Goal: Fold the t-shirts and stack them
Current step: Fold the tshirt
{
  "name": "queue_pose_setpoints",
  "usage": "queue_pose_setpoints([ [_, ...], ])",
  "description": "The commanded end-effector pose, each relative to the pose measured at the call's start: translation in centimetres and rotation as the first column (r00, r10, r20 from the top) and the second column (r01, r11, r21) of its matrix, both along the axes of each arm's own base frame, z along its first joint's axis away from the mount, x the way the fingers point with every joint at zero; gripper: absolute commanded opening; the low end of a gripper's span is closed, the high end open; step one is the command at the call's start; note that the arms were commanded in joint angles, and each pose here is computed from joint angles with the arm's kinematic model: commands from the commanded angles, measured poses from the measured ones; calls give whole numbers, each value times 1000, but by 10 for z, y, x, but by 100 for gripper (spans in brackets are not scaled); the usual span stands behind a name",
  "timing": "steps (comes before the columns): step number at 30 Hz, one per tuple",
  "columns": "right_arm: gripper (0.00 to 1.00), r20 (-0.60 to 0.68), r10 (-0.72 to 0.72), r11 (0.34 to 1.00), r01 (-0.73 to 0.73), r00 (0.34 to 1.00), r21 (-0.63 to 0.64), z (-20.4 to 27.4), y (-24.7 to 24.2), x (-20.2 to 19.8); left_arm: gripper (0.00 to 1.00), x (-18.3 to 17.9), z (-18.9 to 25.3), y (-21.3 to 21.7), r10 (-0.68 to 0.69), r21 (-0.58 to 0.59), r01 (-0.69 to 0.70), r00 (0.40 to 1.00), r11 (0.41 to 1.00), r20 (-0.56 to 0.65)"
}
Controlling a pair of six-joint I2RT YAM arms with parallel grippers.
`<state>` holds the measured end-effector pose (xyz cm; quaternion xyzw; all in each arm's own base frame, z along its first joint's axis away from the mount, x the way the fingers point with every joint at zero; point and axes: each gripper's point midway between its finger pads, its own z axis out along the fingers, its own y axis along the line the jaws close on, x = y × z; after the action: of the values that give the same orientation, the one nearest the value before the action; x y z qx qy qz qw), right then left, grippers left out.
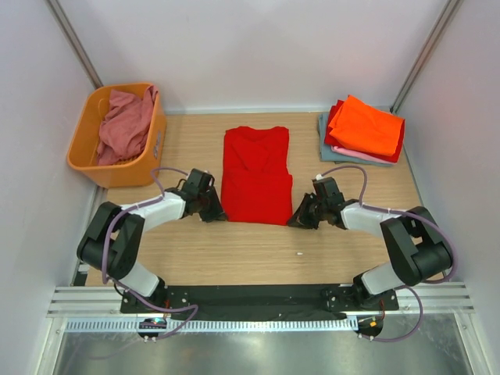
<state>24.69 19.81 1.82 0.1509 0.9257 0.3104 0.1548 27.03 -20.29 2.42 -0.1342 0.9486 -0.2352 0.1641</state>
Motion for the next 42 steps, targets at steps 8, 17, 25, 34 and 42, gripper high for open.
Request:
queue_pose_setpoints([
  [8, 2, 122, 37, 999, -32, 992, -42, 36, 3, -14, 0, -25, 36, -7, -76, 116, 63, 990, 991, 115],
  [17, 1, 215, 75, 996, -83, 974, 29, 84, 16, -99, 0, -110, 64, -12, -108, 114, 95, 988, 989, 112],
  [25, 2, 303, 25, 1000, -27, 953, 2, 139, -11, -106, 0, -127, 108, 22, -38, 92, 21, 981, 996, 189],
  [34, 1, 412, 56, 983, 23, 910, -184, 174, -11, -61, 0, -84, 164, 21, -62, 201, -4, 945, 980, 321],
  [42, 1, 429, 65, 945, 83, 901, -317, 188, -14, -13, 0, -18, 181, 12, -66, 189, 10, 954, 982, 293],
])
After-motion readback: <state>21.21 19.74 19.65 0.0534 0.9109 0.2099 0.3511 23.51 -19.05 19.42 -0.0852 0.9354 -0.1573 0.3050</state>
